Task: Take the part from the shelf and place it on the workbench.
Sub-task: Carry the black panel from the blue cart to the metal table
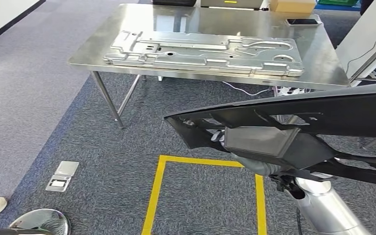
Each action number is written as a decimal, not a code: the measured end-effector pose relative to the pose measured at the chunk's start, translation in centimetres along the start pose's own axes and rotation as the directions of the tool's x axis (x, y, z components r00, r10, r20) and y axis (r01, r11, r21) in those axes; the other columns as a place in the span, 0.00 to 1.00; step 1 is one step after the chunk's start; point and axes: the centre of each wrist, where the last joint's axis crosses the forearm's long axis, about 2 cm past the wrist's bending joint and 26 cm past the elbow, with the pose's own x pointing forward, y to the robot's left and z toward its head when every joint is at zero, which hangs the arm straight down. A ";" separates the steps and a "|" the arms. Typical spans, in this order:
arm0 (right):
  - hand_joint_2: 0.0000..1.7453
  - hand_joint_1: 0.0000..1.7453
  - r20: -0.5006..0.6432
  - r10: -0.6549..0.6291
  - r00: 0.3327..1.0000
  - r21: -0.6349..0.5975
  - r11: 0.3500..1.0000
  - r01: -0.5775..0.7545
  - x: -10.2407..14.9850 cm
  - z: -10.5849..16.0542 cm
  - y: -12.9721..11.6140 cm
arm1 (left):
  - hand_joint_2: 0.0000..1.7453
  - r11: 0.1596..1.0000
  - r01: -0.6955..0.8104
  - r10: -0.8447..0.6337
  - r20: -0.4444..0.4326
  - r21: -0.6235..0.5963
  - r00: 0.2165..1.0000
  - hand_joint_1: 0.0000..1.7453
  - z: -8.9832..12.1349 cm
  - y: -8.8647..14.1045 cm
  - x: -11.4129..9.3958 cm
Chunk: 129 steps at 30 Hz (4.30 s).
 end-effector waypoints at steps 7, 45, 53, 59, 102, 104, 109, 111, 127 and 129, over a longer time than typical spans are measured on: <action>1.00 1.00 0.001 0.000 1.000 0.000 1.000 0.000 0.0 0.0 0.0 | 1.00 1.000 0.000 0.000 0.001 -0.001 1.000 0.00 0.0 0.0 0.0; 1.00 1.00 0.002 0.001 1.000 0.001 1.000 -0.001 0.0 -0.1 0.0 | 1.00 1.000 0.000 0.000 -0.001 0.001 1.000 0.00 0.0 0.0 0.0; 1.00 1.00 0.006 0.004 1.000 0.002 1.000 -0.004 0.1 -0.2 -0.1 | 1.00 1.000 0.000 0.000 0.001 0.000 1.000 0.00 0.0 0.0 0.0; 1.00 1.00 0.000 -0.001 1.000 0.000 1.000 0.001 0.0 0.0 0.0 | 1.00 1.000 0.000 0.000 0.000 0.000 1.000 0.00 0.0 0.0 0.0; 1.00 1.00 0.005 0.003 1.000 0.002 1.000 -0.003 0.1 -0.1 -0.1 | 1.00 1.000 0.000 0.000 0.001 -0.001 1.000 0.00 0.0 -0.1 0.0; 1.00 1.00 0.004 0.002 1.000 0.002 1.000 -0.002 0.1 -0.1 0.0 | 1.00 1.000 0.000 0.000 -0.001 0.000 1.000 0.00 0.0 0.0 0.0; 1.00 1.00 0.005 0.003 1.000 0.003 1.000 -0.003 0.1 -0.1 -0.1 | 1.00 1.000 0.001 -0.001 0.001 0.001 1.000 0.00 0.0 0.1 0.1; 1.00 1.00 0.005 0.003 1.000 0.002 1.000 -0.003 0.1 -0.2 -0.1 | 1.00 1.000 0.001 -0.001 0.002 0.001 1.000 0.00 0.0 0.1 0.1; 1.00 1.00 0.001 0.000 1.000 0.000 1.000 0.000 0.0 0.0 0.0 | 1.00 1.000 0.000 0.000 0.001 0.000 1.000 0.00 0.0 0.0 0.1; 1.00 1.00 0.002 0.001 1.000 0.001 1.000 -0.001 0.0 0.0 0.0 | 1.00 1.000 0.000 0.000 0.002 -0.001 1.000 0.00 0.0 0.0 0.1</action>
